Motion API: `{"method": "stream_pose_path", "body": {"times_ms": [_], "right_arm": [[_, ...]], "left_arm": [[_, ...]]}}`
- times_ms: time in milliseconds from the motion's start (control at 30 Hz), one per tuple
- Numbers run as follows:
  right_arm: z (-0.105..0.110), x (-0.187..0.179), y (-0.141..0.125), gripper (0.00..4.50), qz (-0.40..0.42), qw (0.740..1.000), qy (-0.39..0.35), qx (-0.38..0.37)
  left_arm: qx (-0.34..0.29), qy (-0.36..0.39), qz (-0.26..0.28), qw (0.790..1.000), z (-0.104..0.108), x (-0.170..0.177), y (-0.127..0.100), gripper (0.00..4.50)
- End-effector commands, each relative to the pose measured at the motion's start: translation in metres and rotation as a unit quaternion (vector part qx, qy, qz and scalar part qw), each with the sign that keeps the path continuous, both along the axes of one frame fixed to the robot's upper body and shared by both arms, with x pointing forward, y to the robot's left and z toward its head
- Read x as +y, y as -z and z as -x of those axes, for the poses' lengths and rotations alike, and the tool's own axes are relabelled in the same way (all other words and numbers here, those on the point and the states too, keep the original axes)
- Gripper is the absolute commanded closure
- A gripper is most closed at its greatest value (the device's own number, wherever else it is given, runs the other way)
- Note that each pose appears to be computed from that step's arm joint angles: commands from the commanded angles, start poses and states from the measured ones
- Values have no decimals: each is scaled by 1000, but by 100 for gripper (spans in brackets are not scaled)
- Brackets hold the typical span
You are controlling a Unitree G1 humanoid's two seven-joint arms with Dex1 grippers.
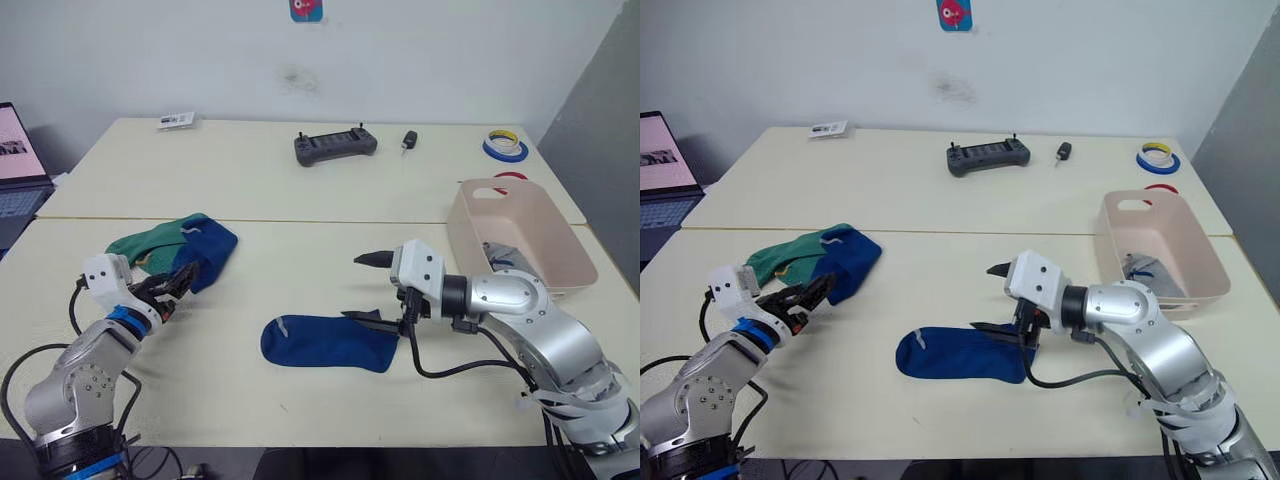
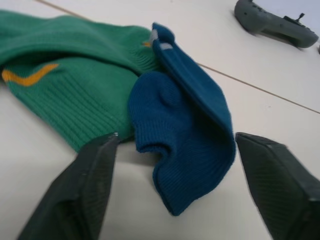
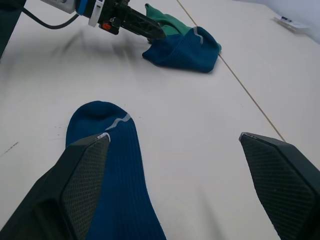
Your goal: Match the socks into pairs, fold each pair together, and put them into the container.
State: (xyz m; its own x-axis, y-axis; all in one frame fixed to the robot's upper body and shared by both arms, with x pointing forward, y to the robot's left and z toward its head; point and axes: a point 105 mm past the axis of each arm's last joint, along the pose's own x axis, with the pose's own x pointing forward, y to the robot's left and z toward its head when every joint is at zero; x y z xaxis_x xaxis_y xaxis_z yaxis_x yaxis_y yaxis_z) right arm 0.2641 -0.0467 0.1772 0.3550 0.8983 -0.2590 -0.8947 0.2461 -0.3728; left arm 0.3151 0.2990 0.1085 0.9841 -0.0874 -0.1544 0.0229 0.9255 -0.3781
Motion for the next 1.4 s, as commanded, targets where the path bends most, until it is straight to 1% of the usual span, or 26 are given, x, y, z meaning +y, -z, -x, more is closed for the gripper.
{"method": "stream_pose_path", "body": {"times_ms": [33,167,300,367,400,467,533,633,767,867,967,1033,1100,1133,1167,1233,1367,1400], "right_arm": [[7,6,-11,0,-10,1000,-15,-19],[9,5,-11,0,-10,1000,-11,-19],[10,3,-11,0,-11,1000,-5,-17],[10,2,-10,0,-11,1000,-3,-16],[10,2,-10,0,-11,1000,-2,-16],[10,0,-9,0,-9,1000,0,-15],[8,-3,-8,0,-4,1000,1,-15],[7,-6,-8,0,4,1000,1,-17],[4,-9,-7,0,11,1000,4,-20],[3,-9,-6,0,14,1000,4,-20],[3,-10,-5,0,16,1000,6,-21],[3,-11,-4,0,17,1000,8,-21],[3,-11,-4,0,18,1000,11,-21],[3,-12,-4,0,18,1000,13,-22],[3,-12,-4,0,18,999,14,-22],[2,-13,-4,0,18,999,18,-22],[0,-15,-2,0,18,999,31,-23],[-1,-15,-1,0,18,999,35,-23]], "left_arm": [[-14,13,3,1000,-10,-9,-7,198],[-16,22,4,1000,-12,-12,-7,328],[-26,38,7,999,-4,-14,-12,448],[-32,56,6,998,0,-20,-14,448],[-37,63,16,997,1,-25,-17,448],[-50,87,53,994,0,-41,-25,448],[-48,128,89,987,1,-65,-30,448],[-36,161,119,979,4,-88,-33,448],[-23,186,167,968,1,-121,-33,448],[-10,187,186,965,-7,-139,-29,448],[-2,204,220,954,-9,-158,-29,448],[9,222,230,948,-7,-168,-26,448],[22,238,228,944,-4,-175,-22,448],[24,248,227,942,-2,-178,-22,404],[24,257,225,939,0,-181,-23,384],[23,275,223,935,5,-183,-25,324],[16,317,186,930,17,-174,-32,199],[15,338,173,925,23,-170,-35,168]]}}
